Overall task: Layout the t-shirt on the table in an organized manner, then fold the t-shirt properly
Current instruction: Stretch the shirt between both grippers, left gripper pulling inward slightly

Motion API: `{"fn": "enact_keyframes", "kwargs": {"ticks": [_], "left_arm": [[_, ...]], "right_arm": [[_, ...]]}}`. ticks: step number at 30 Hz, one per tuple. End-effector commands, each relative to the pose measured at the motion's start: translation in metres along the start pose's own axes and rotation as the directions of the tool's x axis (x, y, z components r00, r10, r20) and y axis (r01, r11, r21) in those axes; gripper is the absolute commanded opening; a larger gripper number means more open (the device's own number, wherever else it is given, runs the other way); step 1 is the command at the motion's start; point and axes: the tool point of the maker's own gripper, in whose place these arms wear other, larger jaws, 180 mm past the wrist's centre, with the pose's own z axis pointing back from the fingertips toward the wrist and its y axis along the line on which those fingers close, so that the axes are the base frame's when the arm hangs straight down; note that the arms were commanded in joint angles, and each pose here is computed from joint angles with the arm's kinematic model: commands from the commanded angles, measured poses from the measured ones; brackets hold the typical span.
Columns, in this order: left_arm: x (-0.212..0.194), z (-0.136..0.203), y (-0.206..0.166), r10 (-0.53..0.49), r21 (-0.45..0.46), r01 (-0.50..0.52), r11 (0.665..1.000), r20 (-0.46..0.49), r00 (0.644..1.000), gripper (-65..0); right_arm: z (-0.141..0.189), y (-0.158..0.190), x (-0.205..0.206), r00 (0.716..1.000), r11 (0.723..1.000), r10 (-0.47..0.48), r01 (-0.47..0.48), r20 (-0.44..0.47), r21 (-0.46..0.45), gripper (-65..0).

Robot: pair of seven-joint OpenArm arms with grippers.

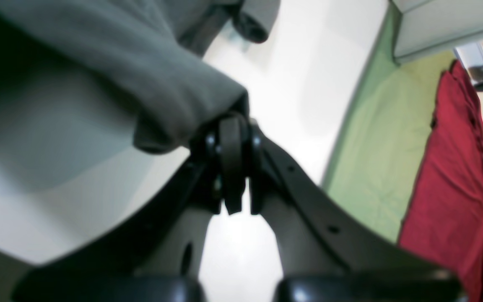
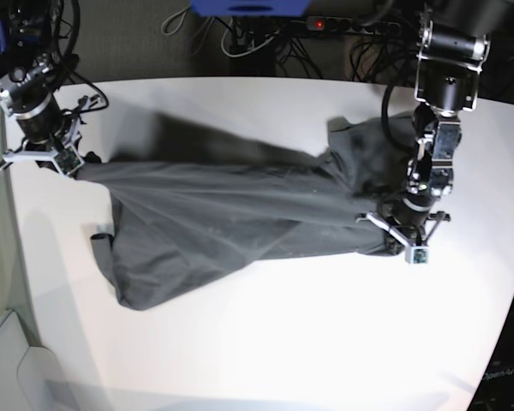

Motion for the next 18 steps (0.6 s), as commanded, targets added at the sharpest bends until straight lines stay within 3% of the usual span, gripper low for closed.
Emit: {"fn": "enact_keyframes", "kwargs": {"ticks": [1,6,13,18], "left_arm": [[-0.032,0.008,0.031,-0.006,0.084,0.017,0.996,-0.128,0.992,-64.7],[-0.034,0.014,0.043,0.012,0.109,0.002,0.994,-0.125,0.992,-64.7],[-0.007,0.025,0.029,-0.018,0.074,0.021,0.997,-0.038,0.999,-64.7],[-0.007,0.025,0.029,-0.018,0.073,0.021,0.997,-0.037,0.999,-64.7]], "right_arm": [[0.004,-0.009,0.003,1.0,0.999,0.013,-0.012,0.01,-0.033,-65.0],[0.009,0.017,-0.01,0.999,0.999,-0.038,0.039,-0.025,0.015,-65.0],[0.023,0.068,-0.034,0.996,0.988,-0.014,0.028,-0.091,0.153,-65.0],[0.028,0.073,-0.042,0.994,0.985,-0.01,0.029,-0.113,0.169,-65.0]]}}
